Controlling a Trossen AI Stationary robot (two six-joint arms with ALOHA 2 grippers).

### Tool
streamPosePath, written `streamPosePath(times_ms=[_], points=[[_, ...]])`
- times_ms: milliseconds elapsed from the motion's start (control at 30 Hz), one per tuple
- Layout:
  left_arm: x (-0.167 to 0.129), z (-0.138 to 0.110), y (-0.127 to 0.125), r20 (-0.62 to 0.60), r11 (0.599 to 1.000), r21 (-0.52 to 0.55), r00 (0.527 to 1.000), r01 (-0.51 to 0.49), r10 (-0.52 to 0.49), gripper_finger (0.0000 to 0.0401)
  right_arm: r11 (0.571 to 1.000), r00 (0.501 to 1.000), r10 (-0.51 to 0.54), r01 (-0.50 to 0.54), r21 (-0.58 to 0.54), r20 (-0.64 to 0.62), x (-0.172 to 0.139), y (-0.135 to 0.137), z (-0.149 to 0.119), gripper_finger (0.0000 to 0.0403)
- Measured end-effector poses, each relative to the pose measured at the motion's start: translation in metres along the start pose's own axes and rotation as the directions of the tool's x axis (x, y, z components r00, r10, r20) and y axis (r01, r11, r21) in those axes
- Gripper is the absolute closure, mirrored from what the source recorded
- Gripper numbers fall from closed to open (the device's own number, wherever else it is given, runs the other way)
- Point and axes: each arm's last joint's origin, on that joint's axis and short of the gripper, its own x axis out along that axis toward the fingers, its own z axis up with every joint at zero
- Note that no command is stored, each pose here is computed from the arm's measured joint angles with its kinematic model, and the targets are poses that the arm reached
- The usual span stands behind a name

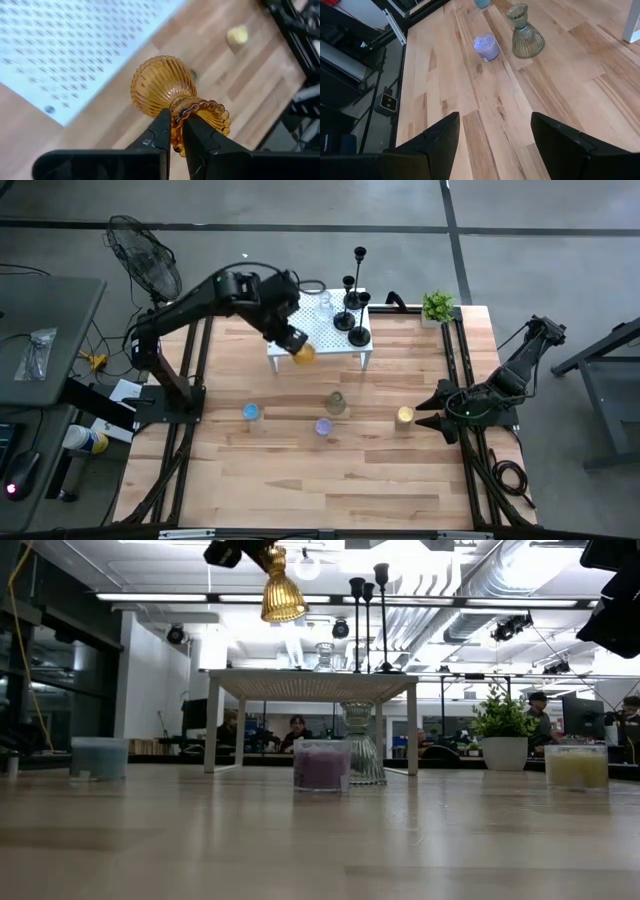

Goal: Pick & Place candle stick holders
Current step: Put the yellow candle holder on the shelf

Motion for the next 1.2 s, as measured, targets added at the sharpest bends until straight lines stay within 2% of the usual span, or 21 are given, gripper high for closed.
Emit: streamPosePath(times_ms=[267,400,600,833,1200], points=[[0.002,0.025,0.026,0.064,0.997,-0.075,0.998,-0.024,0.029,0.038,1.0,1.0,-0.019,0.019,0.018,0.013,0.001,-0.002,0.002,0.0164],[0.015,0.04,0.029,0.095,0.997,-0.082,0.995,-0.009,0.017,0.038,0.999,0.999,-0.032,0.031,0.027,0.021,0.002,-0.003,0.003,0.0164],[0.034,0.052,0.036,0.066,0.995,-0.098,0.997,-0.03,0.036,0.038,0.998,0.998,-0.047,0.046,0.034,0.03,0.003,-0.004,0.005,0.0164],[0.051,0.068,0.033,0.135,0.996,-0.087,0.991,0.017,-0.005,0.0381,0.997,0.997,-0.061,0.059,0.044,0.037,0.004,-0.005,0.006,0.0164],[0.062,0.073,0.033,0.146,0.993,-0.113,0.989,-0.014,0.031,0.0381,0.997,0.998,-0.06,0.058,0.046,0.033,0.004,-0.006,0.007,0.0164]])
